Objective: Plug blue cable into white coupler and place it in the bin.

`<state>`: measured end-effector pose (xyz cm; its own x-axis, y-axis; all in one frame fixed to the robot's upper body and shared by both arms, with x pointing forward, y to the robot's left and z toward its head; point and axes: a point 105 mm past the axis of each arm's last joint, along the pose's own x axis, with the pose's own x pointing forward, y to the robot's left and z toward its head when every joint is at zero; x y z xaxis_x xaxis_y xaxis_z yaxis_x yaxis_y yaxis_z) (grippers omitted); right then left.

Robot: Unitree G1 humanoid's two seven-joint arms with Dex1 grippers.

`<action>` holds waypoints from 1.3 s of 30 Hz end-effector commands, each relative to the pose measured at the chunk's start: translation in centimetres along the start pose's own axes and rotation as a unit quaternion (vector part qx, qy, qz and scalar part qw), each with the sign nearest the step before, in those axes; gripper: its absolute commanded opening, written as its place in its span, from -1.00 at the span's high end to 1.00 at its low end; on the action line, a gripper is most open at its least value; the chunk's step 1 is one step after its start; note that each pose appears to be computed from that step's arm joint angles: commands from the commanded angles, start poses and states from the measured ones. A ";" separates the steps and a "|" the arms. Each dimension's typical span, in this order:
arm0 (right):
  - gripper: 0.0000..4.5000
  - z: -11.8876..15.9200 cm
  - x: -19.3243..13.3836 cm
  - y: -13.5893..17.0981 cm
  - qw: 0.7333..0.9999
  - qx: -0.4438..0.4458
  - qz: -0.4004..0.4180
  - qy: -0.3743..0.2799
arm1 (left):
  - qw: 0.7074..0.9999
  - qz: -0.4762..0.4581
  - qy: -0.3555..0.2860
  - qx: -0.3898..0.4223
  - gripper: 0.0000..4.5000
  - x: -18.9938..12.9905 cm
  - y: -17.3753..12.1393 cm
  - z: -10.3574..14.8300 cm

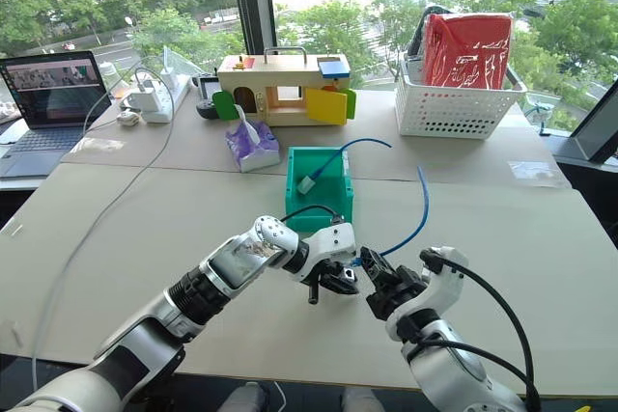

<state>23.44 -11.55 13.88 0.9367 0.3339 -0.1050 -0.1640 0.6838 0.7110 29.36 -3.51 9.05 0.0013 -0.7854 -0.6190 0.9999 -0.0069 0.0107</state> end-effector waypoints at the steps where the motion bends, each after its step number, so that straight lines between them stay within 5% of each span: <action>1: 1.00 0.2 -0.1 0.9 1.000 0.002 0.020 -0.001 | 0.999 -0.011 0.023 -0.027 0.69 0.7 -0.6 -1.3; 30: 1.00 -0.4 0.2 -1.1 0.998 -0.060 -0.013 0.028 | 0.999 -0.014 0.010 -0.037 0.69 0.4 -0.8 -0.8; 39: 1.00 0.6 0.4 -2.1 0.998 -0.046 -0.032 -0.008 | 0.999 -0.015 0.008 -0.038 0.69 0.4 -0.8 -0.8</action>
<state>24.24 -12.85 12.01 0.9389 0.2947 -0.1779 -0.1178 0.7608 0.6382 29.32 -3.29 9.30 0.0123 -0.7911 -0.6116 0.9992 0.0327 -0.0223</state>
